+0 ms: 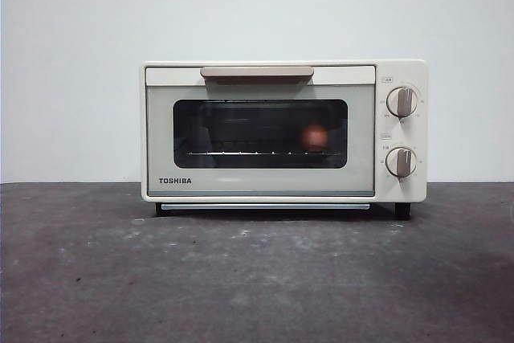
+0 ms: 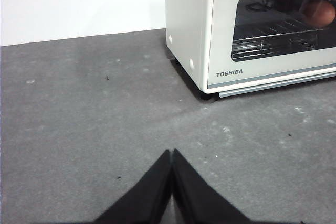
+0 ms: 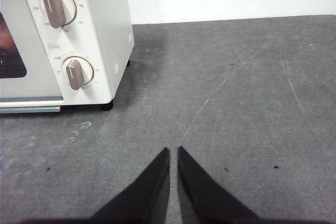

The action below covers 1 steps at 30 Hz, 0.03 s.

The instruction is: Eggoven

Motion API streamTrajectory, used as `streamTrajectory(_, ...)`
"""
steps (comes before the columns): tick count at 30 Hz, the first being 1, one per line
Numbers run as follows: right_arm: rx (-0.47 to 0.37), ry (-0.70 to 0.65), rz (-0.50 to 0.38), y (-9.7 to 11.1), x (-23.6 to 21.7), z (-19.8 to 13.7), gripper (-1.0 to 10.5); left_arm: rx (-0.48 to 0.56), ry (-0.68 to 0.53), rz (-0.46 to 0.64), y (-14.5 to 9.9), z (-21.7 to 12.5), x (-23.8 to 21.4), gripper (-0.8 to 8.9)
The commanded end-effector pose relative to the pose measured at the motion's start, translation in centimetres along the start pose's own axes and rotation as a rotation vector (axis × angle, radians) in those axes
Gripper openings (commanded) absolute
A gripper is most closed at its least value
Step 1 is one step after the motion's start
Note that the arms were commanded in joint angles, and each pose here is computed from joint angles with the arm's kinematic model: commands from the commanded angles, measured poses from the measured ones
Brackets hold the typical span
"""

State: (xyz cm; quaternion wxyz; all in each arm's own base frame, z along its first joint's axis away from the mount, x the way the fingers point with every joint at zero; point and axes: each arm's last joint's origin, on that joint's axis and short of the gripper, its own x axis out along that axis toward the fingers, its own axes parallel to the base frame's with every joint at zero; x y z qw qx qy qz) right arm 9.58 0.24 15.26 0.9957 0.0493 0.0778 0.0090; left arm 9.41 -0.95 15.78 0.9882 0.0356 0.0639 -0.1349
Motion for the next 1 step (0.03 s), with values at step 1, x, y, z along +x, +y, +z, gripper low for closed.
streamTrajectory(1,-0.008,-0.005,-0.002,-0.02,0.04,-0.06,0.0,-0.011,0.021,0.0,0.01,-0.87,0.25,0.08)
